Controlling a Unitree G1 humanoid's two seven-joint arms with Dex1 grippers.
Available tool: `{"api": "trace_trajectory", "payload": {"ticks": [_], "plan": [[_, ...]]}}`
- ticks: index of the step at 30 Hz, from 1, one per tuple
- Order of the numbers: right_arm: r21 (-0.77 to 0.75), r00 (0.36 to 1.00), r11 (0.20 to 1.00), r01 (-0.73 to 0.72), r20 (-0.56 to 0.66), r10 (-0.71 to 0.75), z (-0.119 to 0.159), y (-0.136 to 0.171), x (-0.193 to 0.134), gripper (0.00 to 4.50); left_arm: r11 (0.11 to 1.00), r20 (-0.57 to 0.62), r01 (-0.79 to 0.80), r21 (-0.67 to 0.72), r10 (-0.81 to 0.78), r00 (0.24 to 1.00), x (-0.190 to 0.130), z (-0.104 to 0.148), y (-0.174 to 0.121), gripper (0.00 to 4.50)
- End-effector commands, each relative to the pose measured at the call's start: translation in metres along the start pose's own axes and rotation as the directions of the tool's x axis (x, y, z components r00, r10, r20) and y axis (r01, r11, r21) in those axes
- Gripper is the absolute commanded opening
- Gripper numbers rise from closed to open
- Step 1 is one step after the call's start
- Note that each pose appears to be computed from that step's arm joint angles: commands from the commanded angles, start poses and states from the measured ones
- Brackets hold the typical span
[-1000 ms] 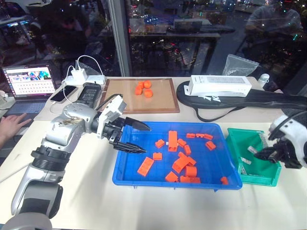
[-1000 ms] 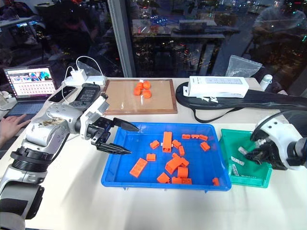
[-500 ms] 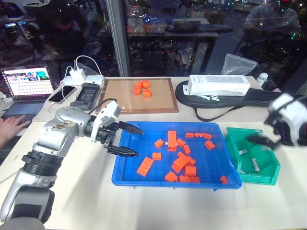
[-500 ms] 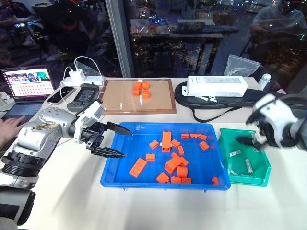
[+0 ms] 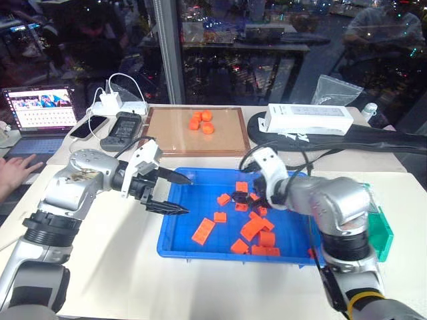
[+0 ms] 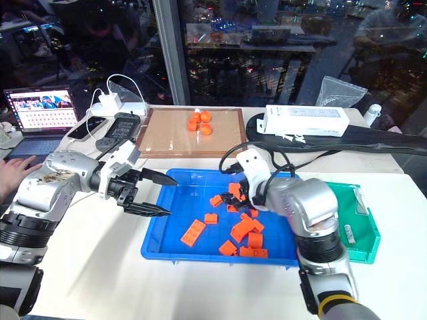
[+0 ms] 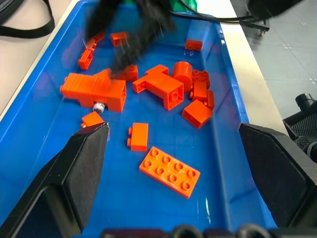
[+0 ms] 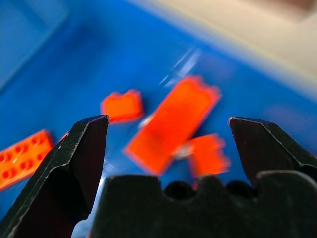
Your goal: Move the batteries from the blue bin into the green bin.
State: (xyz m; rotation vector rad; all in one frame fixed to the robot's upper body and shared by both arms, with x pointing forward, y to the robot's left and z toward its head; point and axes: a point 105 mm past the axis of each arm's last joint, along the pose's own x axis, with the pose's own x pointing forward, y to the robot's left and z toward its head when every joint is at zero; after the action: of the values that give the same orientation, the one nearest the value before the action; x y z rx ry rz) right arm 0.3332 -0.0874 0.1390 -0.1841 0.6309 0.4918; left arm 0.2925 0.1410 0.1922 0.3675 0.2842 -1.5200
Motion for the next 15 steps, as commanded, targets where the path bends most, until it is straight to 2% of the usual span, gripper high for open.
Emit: {"api": "trace_trajectory", "payload": {"ticks": [1, 9, 10, 12, 15], "plan": [[0.085, 0.995, 0.991, 0.102, 0.008, -0.103, 0.010, -0.012, 0.005, 4.47, 0.999, 0.005, -0.022, 0.045, 0.022, 1.000, -0.008, 0.010, -0.004, 4.50], [0.112, 0.990, 0.985, 0.131, -0.057, -0.125, 0.007, -0.002, 0.023, 4.47, 0.998, 0.004, -0.032, 0.048, 0.032, 0.999, -0.007, 0.011, -0.008, 4.50], [0.104, 0.990, 0.985, 0.135, -0.062, -0.129, 0.007, -0.001, 0.025, 3.96, 0.998, 0.004, -0.033, 0.049, 0.033, 0.999, -0.006, 0.011, -0.008, 4.50], [0.098, 0.989, 0.985, 0.139, -0.065, -0.133, 0.006, -0.001, 0.026, 3.45, 0.998, 0.005, -0.034, 0.051, 0.034, 0.999, -0.006, 0.012, -0.007, 4.50], [0.087, 0.989, 0.986, 0.143, -0.060, -0.138, 0.008, -0.002, 0.025, 2.41, 0.998, 0.005, -0.037, 0.051, 0.037, 0.999, -0.006, 0.012, -0.007, 4.50]]}}
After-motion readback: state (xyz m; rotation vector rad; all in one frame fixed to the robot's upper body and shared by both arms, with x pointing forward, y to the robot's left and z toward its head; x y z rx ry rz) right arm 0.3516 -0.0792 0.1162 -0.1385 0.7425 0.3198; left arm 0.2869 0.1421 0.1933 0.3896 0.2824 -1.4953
